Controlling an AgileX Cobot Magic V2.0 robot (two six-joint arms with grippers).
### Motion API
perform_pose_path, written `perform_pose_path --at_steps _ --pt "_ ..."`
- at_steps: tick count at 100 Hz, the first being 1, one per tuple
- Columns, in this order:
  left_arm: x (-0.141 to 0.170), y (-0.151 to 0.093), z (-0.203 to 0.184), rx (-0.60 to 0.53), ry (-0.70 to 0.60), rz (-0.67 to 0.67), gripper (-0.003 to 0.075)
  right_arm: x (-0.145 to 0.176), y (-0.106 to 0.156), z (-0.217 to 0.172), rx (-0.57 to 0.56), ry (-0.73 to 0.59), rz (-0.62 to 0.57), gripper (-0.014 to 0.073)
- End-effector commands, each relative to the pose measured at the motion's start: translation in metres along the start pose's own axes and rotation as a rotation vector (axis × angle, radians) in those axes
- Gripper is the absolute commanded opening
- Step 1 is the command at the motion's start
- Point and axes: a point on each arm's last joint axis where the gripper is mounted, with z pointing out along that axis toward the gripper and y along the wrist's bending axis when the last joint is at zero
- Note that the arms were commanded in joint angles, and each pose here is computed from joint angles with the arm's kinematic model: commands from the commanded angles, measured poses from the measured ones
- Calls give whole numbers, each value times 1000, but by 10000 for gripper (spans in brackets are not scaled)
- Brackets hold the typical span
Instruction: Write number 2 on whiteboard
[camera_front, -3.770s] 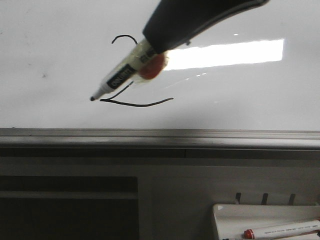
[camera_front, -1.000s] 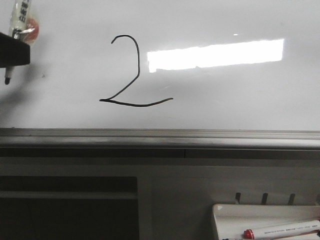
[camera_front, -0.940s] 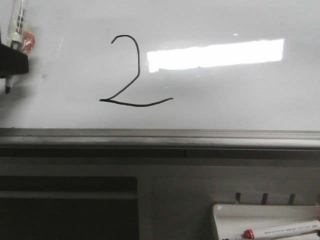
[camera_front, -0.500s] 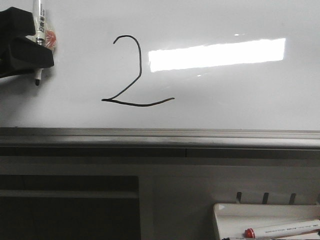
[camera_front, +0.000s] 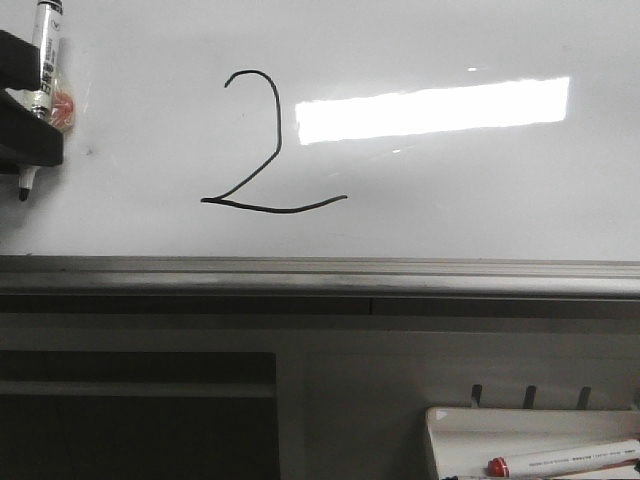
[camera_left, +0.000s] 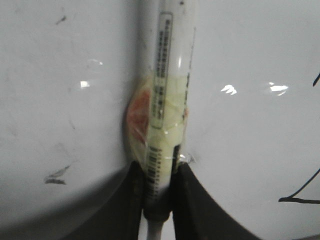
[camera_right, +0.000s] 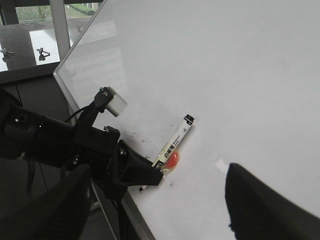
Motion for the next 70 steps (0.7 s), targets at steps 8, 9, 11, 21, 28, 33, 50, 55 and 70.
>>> perform_pose_path --at_steps 8,9,11,21,28,33,50,55,70 --pt "-21 -12 -4 23 -39 -26 -20 -19 -4 -9 42 -99 -2 491" --pt "-22 -13 -4 26 -41 -25 -20 -19 -4 -9 42 -99 -2 491" --pt "-23 -13 -4 27 -44 -25 -20 -19 -4 -9 42 -99 -2 491" --pt "-24 -14 -4 30 -49 -25 -20 -19 -4 -9 42 -99 -2 491" --pt "-23 -14 -4 27 -46 -31 -20 -19 -4 -9 42 -99 -2 491" --pt "-23 -14 -4 27 -46 -34 -20 -19 -4 -9 42 -99 -2 491" --pt "-23 -14 -4 27 -46 -34 -10 -19 -4 -9 42 -99 -2 491" --pt "-23 -14 -4 27 -46 -34 18 -19 -4 -9 42 -99 -2 491" --pt "-24 -14 -4 32 -49 -33 132 -19 -4 -9 42 -99 -2 491"
